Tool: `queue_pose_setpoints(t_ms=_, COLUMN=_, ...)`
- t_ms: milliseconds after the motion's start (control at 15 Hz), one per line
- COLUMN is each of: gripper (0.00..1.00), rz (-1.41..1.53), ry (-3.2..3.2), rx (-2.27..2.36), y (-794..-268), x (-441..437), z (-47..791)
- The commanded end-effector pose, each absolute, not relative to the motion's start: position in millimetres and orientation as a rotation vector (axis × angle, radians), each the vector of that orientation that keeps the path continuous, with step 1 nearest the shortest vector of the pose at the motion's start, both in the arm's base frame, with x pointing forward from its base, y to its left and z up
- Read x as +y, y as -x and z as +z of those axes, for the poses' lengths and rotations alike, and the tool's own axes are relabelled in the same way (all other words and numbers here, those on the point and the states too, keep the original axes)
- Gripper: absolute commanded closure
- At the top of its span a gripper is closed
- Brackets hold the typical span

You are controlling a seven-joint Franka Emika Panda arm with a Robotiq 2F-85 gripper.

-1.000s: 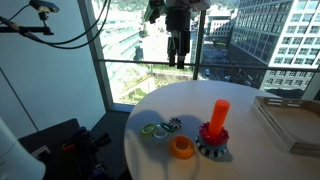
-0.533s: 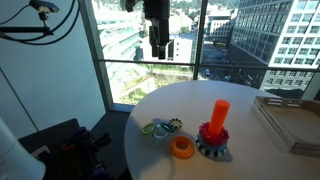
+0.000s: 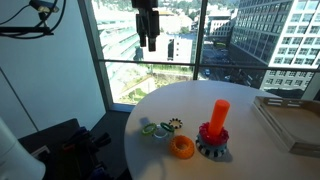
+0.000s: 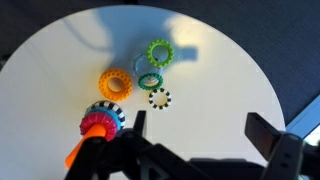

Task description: Put the pink ring around the orange rod

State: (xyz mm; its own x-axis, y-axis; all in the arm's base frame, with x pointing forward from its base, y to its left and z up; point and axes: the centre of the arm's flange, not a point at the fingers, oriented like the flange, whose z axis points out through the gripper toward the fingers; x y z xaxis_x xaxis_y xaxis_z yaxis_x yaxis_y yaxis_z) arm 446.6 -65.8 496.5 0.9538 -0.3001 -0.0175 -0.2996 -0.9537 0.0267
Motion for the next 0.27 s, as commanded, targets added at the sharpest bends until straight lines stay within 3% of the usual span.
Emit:
queue_pose_setpoints(t_ms=0, gripper=0.00, rz=-0.035, ry=-3.090, rx=-0.466, y=-446.4, x=-65.1, z=496.2)
queue_pose_setpoints(t_ms=200, gripper=0.00, rz=-0.039, ry=-3.094, rx=-0.462, y=-446.1, x=-64.6, z=495.0)
